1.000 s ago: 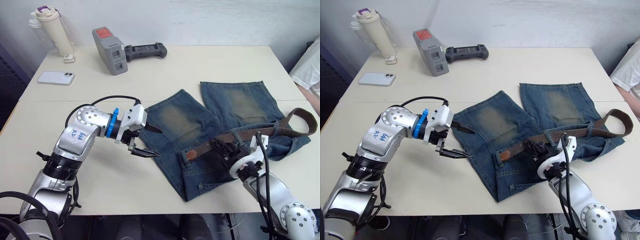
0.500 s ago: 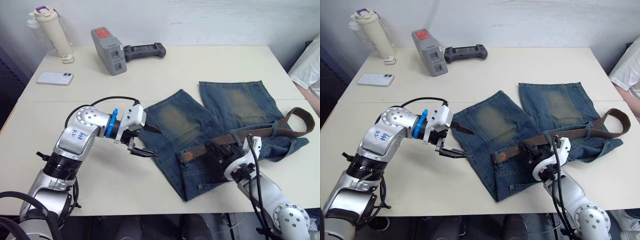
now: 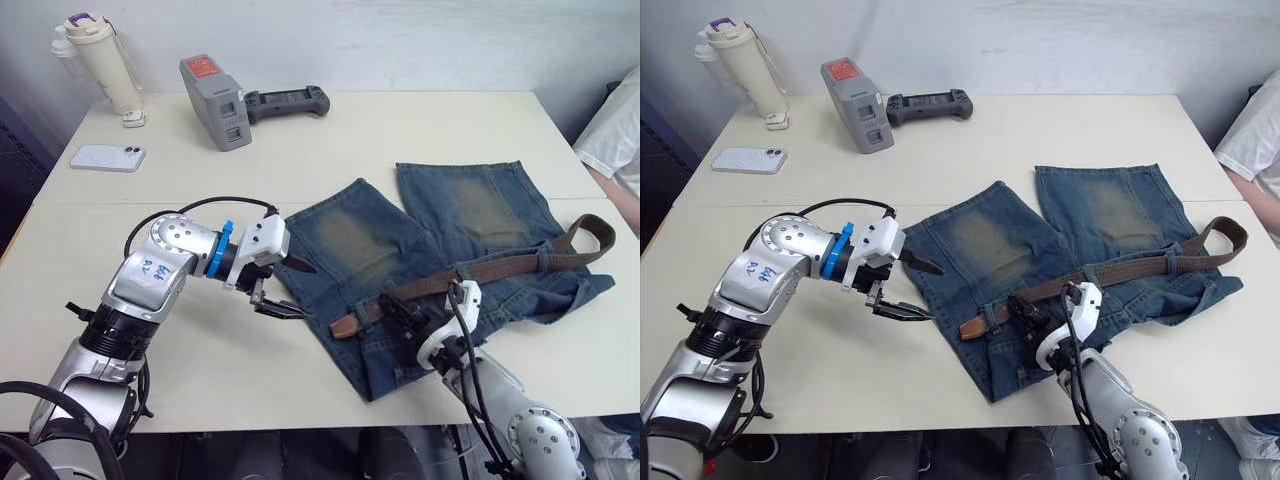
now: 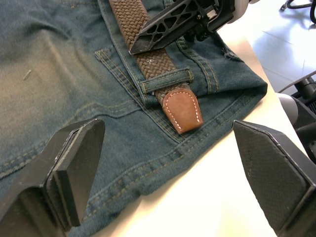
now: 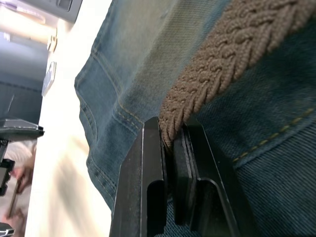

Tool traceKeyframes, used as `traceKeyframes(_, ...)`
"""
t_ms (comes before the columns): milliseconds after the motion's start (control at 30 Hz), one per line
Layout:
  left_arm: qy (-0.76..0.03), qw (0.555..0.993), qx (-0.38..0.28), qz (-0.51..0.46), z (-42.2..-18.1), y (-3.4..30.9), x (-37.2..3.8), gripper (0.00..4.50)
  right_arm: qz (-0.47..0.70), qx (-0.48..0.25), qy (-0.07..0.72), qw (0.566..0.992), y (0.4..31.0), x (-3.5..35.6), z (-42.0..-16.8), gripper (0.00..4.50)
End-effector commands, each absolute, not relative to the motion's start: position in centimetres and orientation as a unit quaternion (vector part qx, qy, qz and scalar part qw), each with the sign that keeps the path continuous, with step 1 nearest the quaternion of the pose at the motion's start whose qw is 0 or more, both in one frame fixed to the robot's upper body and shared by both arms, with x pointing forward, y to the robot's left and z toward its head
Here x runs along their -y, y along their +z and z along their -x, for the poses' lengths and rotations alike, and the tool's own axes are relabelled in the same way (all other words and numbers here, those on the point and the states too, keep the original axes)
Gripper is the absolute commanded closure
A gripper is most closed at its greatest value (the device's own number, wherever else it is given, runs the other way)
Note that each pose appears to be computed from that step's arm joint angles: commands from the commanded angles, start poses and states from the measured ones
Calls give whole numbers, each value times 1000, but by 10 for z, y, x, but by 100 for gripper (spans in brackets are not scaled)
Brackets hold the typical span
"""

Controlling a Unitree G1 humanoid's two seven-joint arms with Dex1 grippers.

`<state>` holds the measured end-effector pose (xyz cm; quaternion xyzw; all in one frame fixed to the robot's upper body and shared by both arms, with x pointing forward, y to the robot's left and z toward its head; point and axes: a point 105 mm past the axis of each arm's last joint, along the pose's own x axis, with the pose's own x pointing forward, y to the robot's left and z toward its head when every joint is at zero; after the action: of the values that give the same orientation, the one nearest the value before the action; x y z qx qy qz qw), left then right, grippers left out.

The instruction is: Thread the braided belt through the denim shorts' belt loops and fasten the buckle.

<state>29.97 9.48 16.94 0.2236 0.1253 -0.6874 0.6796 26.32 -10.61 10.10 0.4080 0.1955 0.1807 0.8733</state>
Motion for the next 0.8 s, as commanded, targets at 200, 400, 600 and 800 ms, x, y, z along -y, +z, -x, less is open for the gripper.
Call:
traceKeyframes(200,-697,665,-129,-235,-291,172,-96,0,-397,-264,242,845,84,80,-251,445)
traceKeyframes(400,-698,662,-140,-235,-289,170,-99,0,-394,-237,252,852,107,93,-247,248)
traceKeyframes(600,-711,649,-155,-222,-284,166,-99,0,-349,-238,272,865,133,111,-223,3)
traceKeyframes(800,-731,625,-189,-196,-274,159,-100,0,-252,-279,315,871,138,114,-195,3)
